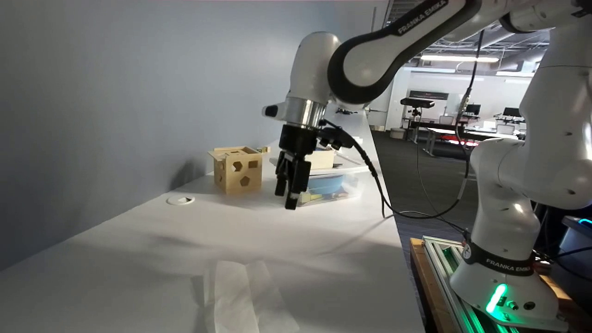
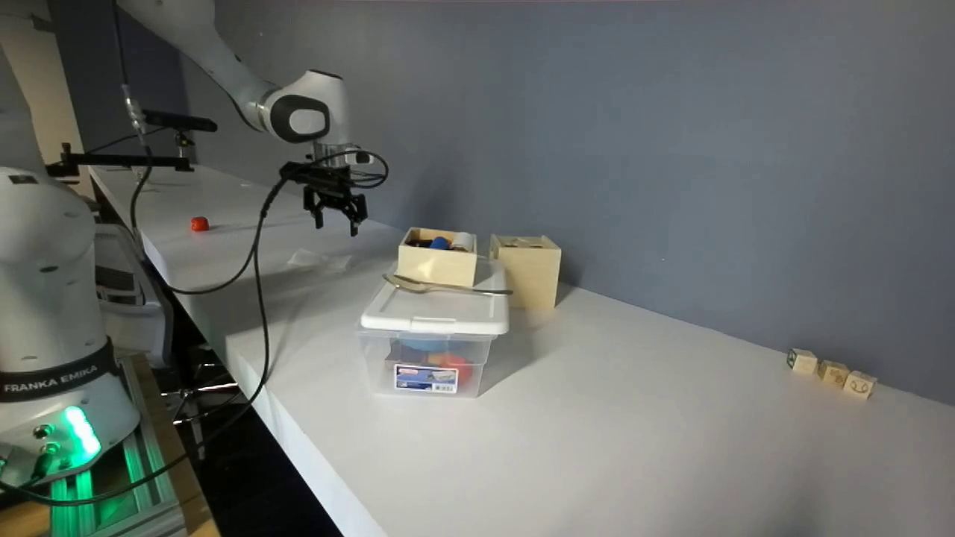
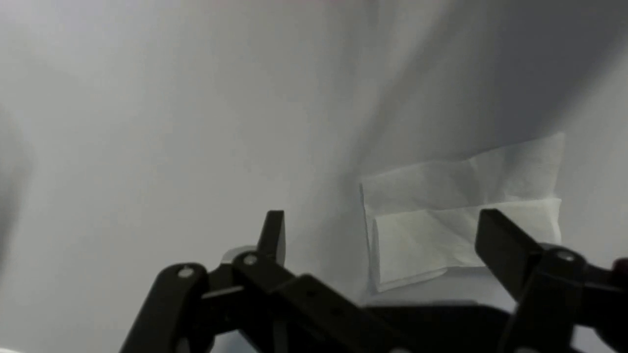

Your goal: Put the serviette on the lunchbox, and then move it closer to the wooden object

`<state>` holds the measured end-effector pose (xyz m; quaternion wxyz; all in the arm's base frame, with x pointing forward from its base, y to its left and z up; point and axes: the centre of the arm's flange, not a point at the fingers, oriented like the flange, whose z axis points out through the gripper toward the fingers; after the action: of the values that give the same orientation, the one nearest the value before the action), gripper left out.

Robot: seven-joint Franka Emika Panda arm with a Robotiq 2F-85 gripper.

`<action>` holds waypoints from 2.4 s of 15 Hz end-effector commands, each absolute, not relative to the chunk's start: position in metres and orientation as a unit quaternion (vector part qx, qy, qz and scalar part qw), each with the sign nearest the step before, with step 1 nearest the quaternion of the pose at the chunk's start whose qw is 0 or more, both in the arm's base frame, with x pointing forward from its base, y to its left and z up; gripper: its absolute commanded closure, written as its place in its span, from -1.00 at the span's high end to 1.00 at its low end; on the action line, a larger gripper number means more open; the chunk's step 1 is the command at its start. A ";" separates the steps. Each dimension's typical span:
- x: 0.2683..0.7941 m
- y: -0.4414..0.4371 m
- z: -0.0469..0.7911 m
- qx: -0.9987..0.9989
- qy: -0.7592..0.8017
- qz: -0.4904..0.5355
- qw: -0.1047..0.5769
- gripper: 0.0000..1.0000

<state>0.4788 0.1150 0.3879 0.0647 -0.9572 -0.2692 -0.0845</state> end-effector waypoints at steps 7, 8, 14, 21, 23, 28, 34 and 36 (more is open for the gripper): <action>0.545 0.202 0.309 -0.932 -0.358 -0.056 0.031 1.00; 0.548 0.206 0.302 -0.930 -0.363 -0.055 0.030 1.00; 0.560 0.215 0.285 -0.929 -0.362 -0.064 0.042 0.32; 0.559 0.225 0.277 -0.924 -0.376 -0.053 0.041 -0.68; 0.558 0.228 0.283 -0.924 -0.376 -0.057 0.041 -0.96; 0.554 0.230 0.325 -0.926 -0.365 -0.083 0.054 -1.00; 0.539 0.203 0.407 -0.940 -0.309 -0.141 0.038 -1.00; 0.538 0.192 0.419 -0.946 -0.290 -0.139 0.035 -1.00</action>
<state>0.5566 0.2128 0.3954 0.0447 -0.9351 -0.3216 -0.1419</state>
